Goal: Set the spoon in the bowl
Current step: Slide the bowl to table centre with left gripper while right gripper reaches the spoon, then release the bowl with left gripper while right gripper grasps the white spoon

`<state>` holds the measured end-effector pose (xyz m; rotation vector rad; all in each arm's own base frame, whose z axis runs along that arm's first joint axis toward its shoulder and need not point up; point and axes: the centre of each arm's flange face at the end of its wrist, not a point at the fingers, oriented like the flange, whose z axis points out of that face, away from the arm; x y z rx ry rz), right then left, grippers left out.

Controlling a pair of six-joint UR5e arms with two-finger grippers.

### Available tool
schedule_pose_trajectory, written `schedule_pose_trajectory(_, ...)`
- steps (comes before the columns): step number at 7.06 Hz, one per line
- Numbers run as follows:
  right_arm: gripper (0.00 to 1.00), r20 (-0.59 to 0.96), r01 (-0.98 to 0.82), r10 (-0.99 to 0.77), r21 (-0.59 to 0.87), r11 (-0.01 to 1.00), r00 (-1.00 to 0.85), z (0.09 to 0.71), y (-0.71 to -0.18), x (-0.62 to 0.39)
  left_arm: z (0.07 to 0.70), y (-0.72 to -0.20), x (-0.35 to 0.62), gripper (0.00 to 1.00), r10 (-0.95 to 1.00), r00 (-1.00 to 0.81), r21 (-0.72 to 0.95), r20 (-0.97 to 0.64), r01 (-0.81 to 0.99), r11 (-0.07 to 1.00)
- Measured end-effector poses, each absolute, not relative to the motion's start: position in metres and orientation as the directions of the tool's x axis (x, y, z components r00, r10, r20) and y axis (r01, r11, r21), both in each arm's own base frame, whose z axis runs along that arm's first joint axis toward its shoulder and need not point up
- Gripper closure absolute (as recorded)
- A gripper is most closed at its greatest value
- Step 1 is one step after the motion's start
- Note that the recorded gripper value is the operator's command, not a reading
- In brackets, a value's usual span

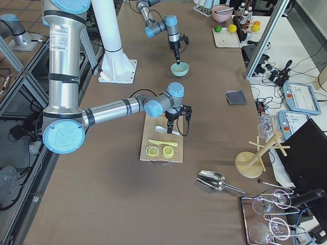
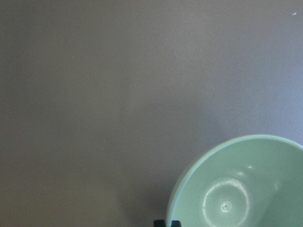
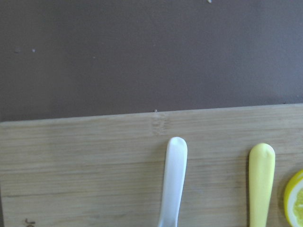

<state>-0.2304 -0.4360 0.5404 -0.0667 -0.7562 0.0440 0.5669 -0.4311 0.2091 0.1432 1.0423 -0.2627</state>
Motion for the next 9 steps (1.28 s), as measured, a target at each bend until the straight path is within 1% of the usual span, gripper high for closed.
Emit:
schedule_pose_trajectory(2,0.22,0.7,-0.069,0.12,-0.102,0.992,0.703,0.547,-0.451,-0.242,0.211,-0.432,0.57,1.0,-0.148,0.482,-0.004,-0.864,0.286,0.958)
schedule_pose_trajectory(3,0.24,0.697,-0.077,0.135,-0.113,0.991,0.704,0.552,-0.452,-0.243,0.211,-0.432,0.57,0.86,-0.146,0.483,0.0,-0.863,0.289,0.957)
schedule_pose_trajectory(4,0.31,0.695,-0.079,0.14,-0.119,0.99,0.706,0.556,-0.452,-0.244,0.21,-0.433,0.57,0.69,-0.145,0.483,0.004,-0.864,0.293,0.956)
schedule_pose_trajectory(5,0.47,0.692,-0.08,0.143,-0.123,0.989,0.707,0.559,-0.451,-0.243,0.208,-0.433,0.57,0.58,-0.144,0.481,0.006,-0.865,0.295,0.955)
schedule_pose_trajectory(6,0.69,0.69,-0.081,0.146,-0.126,0.989,0.709,0.561,-0.45,-0.243,0.206,-0.433,0.569,0.33,-0.142,0.478,0.007,-0.867,0.296,0.955)
schedule_pose_trajectory(7,0.87,0.687,-0.08,0.148,-0.13,0.988,0.711,0.564,-0.449,-0.243,0.205,-0.433,0.569,0.27,-0.141,0.476,0.008,-0.868,0.297,0.955)
schedule_pose_trajectory(8,1.0,0.684,-0.078,0.149,-0.134,0.988,0.714,0.567,-0.448,-0.242,0.204,-0.433,0.569,0.24,-0.141,0.475,0.008,-0.868,0.298,0.955)
schedule_pose_trajectory(9,1.0,0.683,-0.078,0.151,-0.136,0.988,0.714,0.568,-0.447,-0.242,0.202,-0.433,0.567,0.22,-0.14,0.473,0.008,-0.87,0.297,0.955)
